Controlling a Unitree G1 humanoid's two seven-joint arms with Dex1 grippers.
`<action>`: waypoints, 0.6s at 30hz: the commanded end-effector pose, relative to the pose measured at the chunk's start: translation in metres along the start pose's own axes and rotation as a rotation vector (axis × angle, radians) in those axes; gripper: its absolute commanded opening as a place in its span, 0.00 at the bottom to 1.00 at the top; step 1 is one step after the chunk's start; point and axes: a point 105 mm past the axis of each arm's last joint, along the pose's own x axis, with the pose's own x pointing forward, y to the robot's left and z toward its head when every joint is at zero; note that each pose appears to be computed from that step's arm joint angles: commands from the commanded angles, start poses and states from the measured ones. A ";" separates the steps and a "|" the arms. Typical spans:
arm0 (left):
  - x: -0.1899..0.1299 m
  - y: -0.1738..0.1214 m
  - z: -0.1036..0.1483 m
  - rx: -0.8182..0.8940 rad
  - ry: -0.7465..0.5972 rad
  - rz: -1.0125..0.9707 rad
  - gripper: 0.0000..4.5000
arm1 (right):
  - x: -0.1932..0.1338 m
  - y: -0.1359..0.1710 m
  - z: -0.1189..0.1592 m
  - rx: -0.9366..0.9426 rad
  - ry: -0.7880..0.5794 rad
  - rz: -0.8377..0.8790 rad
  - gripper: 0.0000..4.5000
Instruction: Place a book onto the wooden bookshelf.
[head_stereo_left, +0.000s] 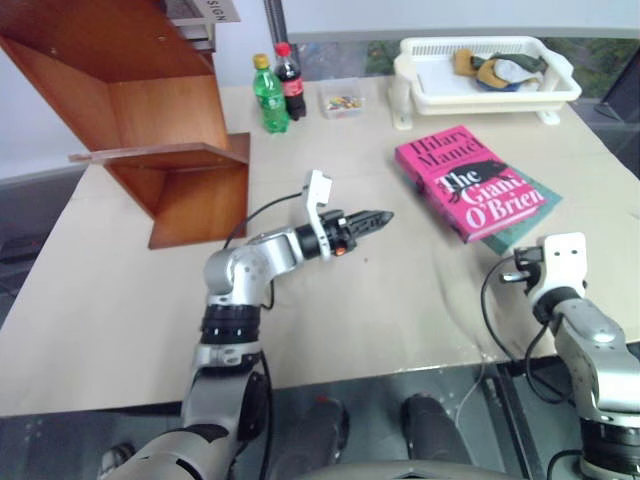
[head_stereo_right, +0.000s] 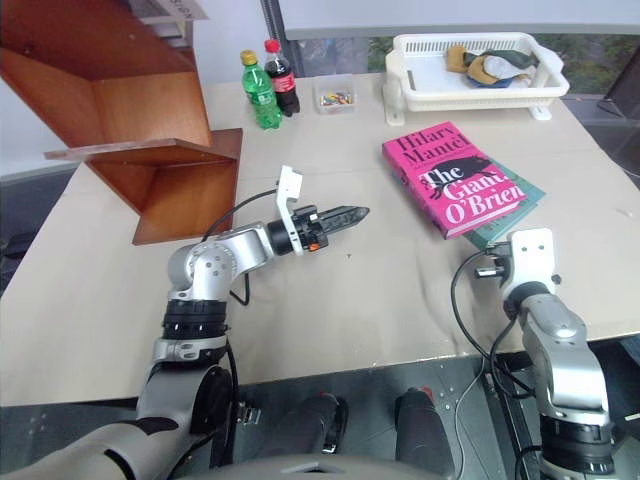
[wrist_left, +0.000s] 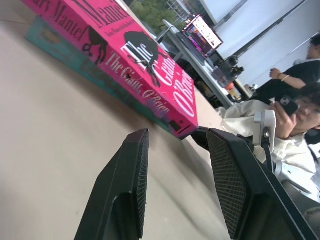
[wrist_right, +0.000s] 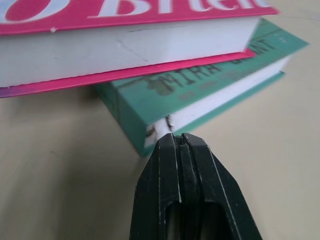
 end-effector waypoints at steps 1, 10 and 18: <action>-0.007 -0.003 0.011 0.050 -0.043 0.003 0.44 | 0.000 0.023 0.019 0.014 -0.101 0.119 0.01; -0.006 0.007 0.013 0.042 -0.049 0.027 0.44 | -0.010 0.058 0.028 0.022 -0.164 0.302 0.01; 0.031 0.007 0.008 -0.170 -0.023 -0.042 0.55 | -0.032 0.061 0.033 -0.006 -0.182 0.334 0.00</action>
